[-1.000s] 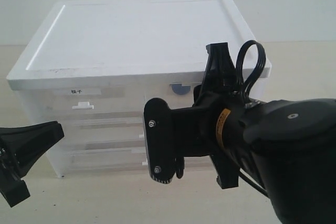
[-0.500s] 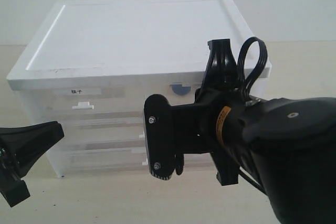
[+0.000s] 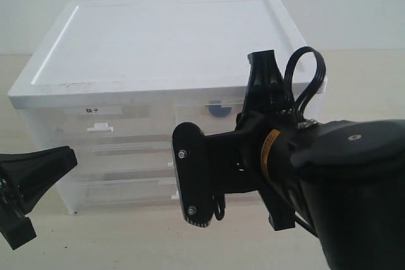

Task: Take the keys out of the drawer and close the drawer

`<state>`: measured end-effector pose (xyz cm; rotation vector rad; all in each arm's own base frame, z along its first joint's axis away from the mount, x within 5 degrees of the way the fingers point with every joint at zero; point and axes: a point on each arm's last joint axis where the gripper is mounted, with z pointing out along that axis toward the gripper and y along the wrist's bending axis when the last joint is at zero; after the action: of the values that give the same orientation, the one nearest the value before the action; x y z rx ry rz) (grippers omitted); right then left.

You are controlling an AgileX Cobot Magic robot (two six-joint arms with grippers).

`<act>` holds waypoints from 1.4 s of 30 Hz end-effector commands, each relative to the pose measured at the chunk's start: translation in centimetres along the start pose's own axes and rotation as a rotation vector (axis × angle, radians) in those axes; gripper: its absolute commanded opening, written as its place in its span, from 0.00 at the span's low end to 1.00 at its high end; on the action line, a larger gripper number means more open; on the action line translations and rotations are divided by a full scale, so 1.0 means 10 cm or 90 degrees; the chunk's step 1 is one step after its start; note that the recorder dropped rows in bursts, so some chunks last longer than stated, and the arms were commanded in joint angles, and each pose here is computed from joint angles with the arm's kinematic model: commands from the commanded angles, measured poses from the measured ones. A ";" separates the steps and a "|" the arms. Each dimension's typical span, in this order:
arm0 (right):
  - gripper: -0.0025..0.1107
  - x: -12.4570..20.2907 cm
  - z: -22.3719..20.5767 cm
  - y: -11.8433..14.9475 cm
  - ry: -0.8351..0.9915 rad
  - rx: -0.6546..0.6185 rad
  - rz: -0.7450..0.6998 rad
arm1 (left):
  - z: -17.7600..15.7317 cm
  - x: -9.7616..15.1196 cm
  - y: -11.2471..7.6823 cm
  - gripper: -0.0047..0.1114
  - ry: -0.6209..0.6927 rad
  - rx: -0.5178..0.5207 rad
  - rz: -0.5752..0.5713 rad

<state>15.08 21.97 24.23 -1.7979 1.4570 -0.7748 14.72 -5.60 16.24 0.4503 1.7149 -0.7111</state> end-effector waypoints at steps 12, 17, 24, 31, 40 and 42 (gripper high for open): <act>0.02 0.04 -0.46 0.10 -0.071 -0.081 0.072 | 0.00 -0.01 0.00 0.08 -0.009 -0.004 -0.008; 0.02 0.12 -0.56 0.09 -0.092 -0.113 0.073 | 0.00 -0.01 0.00 0.08 -0.009 -0.004 -0.003; 0.09 0.34 -0.88 -0.20 -0.153 -0.061 0.222 | 0.00 -0.01 0.00 0.08 -0.009 -0.004 -0.003; 0.33 0.51 -1.16 -0.67 -0.107 0.001 0.433 | 0.00 -0.01 0.00 0.08 -0.008 -0.001 -0.010; 0.33 0.61 -1.04 -0.74 -0.167 -0.279 0.261 | 0.00 0.00 -0.02 0.08 -0.001 0.012 -0.003; 0.33 0.61 -1.01 -0.80 -0.183 -0.225 0.209 | 0.00 0.00 -0.02 0.08 -0.001 0.012 -0.003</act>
<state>12.14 15.46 36.21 -1.7151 1.8568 -0.0286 14.64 -5.68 16.21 0.4630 1.7160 -0.7183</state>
